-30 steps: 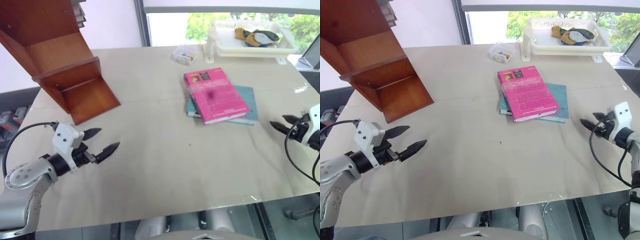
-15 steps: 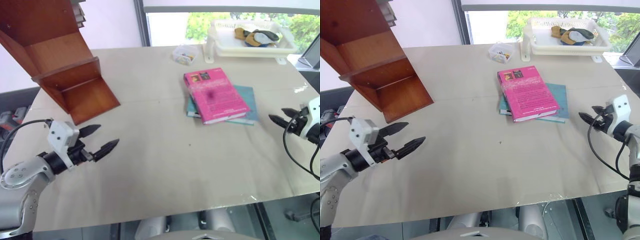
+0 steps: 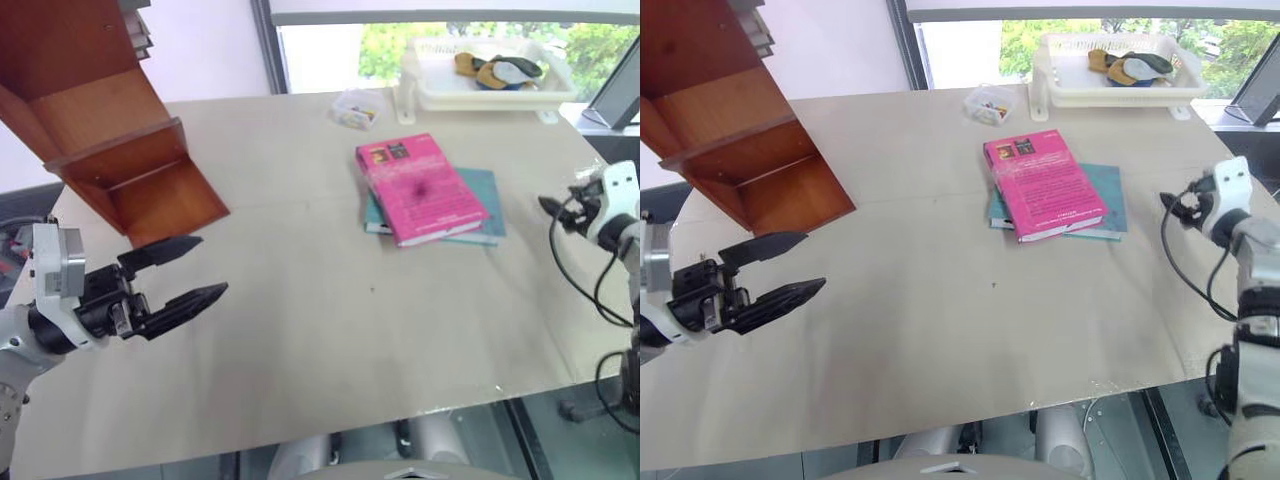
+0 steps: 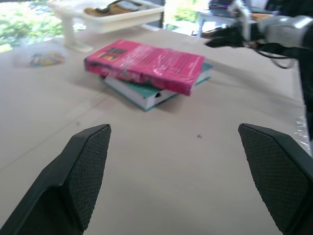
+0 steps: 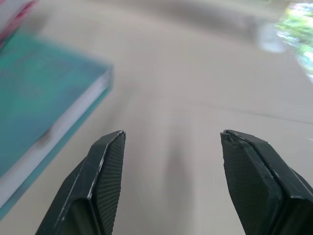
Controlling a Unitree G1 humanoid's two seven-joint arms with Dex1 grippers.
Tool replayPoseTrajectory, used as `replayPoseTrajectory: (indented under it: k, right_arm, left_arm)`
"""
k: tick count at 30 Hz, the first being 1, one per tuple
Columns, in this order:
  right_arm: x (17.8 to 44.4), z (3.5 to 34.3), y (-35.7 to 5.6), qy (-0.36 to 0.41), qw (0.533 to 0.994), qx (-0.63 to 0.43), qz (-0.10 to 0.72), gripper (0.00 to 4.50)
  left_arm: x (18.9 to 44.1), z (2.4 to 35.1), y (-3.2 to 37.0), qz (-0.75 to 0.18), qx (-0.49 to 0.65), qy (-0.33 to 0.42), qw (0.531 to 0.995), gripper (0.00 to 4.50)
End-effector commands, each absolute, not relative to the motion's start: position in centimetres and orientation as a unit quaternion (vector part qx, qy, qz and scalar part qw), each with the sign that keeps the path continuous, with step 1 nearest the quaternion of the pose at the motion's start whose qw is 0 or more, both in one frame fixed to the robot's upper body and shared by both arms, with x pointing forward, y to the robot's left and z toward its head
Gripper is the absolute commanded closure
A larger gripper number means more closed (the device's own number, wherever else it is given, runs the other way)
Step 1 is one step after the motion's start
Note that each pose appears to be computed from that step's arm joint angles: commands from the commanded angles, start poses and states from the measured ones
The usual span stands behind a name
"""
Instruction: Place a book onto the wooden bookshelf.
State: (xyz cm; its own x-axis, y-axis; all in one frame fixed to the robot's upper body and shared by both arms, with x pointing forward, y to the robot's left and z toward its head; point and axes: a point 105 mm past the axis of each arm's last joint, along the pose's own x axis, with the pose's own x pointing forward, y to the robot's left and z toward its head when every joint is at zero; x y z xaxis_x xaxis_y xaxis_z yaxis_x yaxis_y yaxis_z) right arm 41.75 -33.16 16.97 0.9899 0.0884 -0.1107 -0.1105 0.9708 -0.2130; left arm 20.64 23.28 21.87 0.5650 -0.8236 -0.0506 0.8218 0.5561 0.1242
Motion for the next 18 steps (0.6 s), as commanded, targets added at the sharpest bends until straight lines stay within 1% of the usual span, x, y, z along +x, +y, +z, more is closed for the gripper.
replayPoseTrajectory:
  k: [1, 5, 8, 10, 12, 18]
  right_arm:
    - [43.3, 18.6, -32.9, 0.034, 0.995, -0.094, 0.007, 1.35]
    - [44.5, 19.1, -31.2, 0.027, 0.999, 0.022, 0.016, 1.35]
    - [44.7, 19.1, -30.8, 0.023, 0.997, 0.068, 0.014, 1.35]
    - [45.0, 18.8, -29.9, 0.017, 0.989, 0.147, 0.026, 1.35]
    - [45.2, 18.4, -28.9, 0.016, 0.978, 0.204, 0.044, 1.35]
    - [45.4, 16.9, -26.3, 0.035, 0.960, 0.261, 0.089, 1.35]
  left_arm:
    - [20.3, 23.7, 22.7, -0.485, 0.092, -0.031, 0.869, 0.05]
    - [20.4, 24.3, 22.3, -0.497, 0.106, -0.032, 0.861, 0.05]
    - [20.5, 24.4, 22.3, -0.497, 0.113, -0.032, 0.860, 0.05]
    - [20.6, 24.4, 22.3, -0.496, 0.116, -0.033, 0.860, 0.05]
    - [20.5, 24.4, 22.4, -0.493, 0.118, -0.034, 0.861, 0.05]
    - [20.4, 24.1, 22.5, -0.482, 0.118, -0.035, 0.867, 0.05]
